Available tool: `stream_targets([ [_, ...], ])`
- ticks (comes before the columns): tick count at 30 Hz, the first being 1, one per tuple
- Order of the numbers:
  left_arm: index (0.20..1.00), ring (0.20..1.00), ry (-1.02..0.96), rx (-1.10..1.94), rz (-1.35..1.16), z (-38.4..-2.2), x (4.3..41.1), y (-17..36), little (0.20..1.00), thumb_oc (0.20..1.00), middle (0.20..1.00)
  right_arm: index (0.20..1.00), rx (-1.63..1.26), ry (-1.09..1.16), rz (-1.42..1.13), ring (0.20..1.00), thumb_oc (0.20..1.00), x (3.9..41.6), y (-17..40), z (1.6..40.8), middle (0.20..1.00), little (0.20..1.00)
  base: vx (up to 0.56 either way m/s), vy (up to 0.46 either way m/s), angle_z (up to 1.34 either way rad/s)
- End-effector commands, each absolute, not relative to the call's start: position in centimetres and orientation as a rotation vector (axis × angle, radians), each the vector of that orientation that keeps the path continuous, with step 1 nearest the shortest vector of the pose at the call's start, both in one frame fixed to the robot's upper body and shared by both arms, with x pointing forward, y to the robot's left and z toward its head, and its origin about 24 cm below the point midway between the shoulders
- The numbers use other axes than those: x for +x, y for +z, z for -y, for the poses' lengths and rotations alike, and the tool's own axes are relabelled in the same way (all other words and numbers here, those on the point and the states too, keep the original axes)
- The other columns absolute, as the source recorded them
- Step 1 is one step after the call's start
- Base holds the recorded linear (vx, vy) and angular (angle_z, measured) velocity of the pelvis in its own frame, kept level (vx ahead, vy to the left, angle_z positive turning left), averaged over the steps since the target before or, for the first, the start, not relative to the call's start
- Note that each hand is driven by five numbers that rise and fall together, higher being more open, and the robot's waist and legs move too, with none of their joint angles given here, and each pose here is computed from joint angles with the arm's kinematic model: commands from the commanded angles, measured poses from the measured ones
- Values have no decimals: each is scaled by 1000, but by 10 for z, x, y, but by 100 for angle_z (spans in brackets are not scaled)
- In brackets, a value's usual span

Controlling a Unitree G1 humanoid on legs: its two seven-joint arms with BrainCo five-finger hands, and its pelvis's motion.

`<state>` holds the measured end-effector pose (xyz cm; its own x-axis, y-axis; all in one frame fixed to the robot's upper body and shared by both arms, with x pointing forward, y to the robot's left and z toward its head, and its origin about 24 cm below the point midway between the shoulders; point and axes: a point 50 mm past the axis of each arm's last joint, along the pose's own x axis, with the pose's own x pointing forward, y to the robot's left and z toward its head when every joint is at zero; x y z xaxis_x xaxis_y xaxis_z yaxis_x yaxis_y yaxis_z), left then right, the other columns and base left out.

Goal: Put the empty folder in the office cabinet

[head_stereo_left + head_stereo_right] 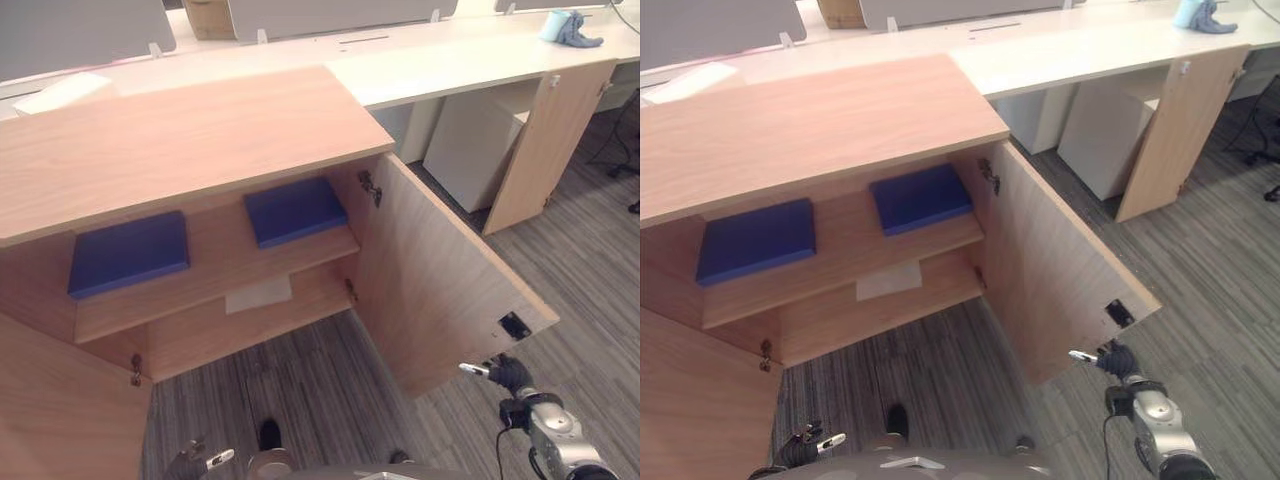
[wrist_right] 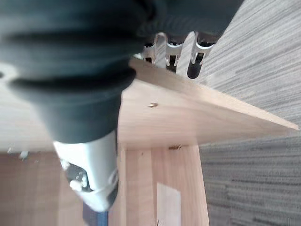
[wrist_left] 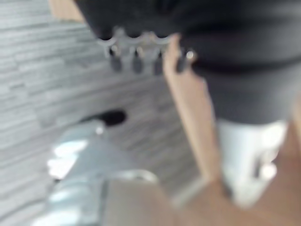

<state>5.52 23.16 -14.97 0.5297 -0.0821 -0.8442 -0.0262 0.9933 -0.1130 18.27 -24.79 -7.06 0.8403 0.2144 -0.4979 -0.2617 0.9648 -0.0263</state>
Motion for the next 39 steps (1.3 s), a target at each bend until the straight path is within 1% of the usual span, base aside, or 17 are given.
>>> stream_targets([
  [1,1000,1000,-36,-83,-944,-234,77,-145,1000,1000,1000,1000,-148,519,-268,1000,1000,236,-33,192,1000,1000,28,36,6],
  [7,1000,1000,-29,-89,-943,-228,73,-147,1000,1000,1000,1000,-173,681,-167,1000,1000,240,-21,153,1000,1000,31,34,7],
  [11,1000,1000,-27,-89,-938,-227,73,-147,1000,1000,1000,1000,-203,730,-125,1000,1000,244,-15,142,1000,1000,37,20,23],
  [13,1000,1000,-25,-85,-935,-226,74,-147,1000,1000,1000,1000,-216,725,-95,1000,1000,253,-9,138,1000,1000,44,17,32],
  [18,1000,1000,-25,-85,-935,-226,74,-147,1000,1000,1000,1000,-216,725,-95,1000,1000,253,-9,138,1000,1000,16,6,18],
  [20,1000,1000,34,-77,-905,-229,77,-146,1000,1000,1000,1000,-231,664,-21,1000,1000,283,8,124,1000,1000,116,35,7],
  [23,1000,1000,83,-58,-880,-234,80,-144,1000,1000,1000,1000,-223,610,-23,1000,1000,299,14,119,1000,1000,50,7,46],
  [25,1000,1000,101,-57,-872,-236,81,-143,1000,1000,1000,1000,-223,594,-29,1000,1000,302,15,120,1000,1000,36,0,36],
  [26,1000,1000,170,-37,-830,-244,85,-139,1000,1000,1000,1000,-218,543,-69,1000,1000,310,12,123,1000,1000,19,-12,21],
  [28,1000,1000,280,-2,-754,-255,92,-132,1000,1000,1000,1000,-215,492,-117,1000,1000,312,6,131,1000,1000,4,-14,28],
  [29,1000,1000,280,-2,-754,-255,92,-132,1000,1000,1000,1000,-215,492,-117,1000,1000,312,6,131,1000,1000,-9,-13,22],
  [30,1000,1000,332,0,-726,-259,95,-129,1000,1000,1000,1000,-212,472,-140,1000,1000,311,2,135,1000,1000,-15,-22,20],
  [31,1000,1000,477,33,-636,-274,99,-119,1000,1000,1000,1000,-214,440,-194,1000,1000,305,-10,144,1000,1000,-15,-22,20],
  [32,1000,1000,477,33,-636,-274,99,-119,1000,1000,1000,1000,-214,440,-194,1000,1000,305,-10,144,1000,1000,-13,-21,13],
  [35,1000,1000,667,83,-489,-297,105,-99,1000,1000,1000,1000,-210,389,-290,1000,1000,285,-34,161,1000,1000,-7,-25,8],
  [38,1000,1000,819,129,-371,-319,104,-80,1000,1000,1000,1000,-192,337,-394,1000,1000,254,-60,179,1000,1000,-11,-28,15],
  [39,1000,1000,881,158,-311,-330,103,-69,1000,1000,1000,1000,-187,318,-437,1000,1000,239,-70,183,1000,1000,-8,-11,7],
])
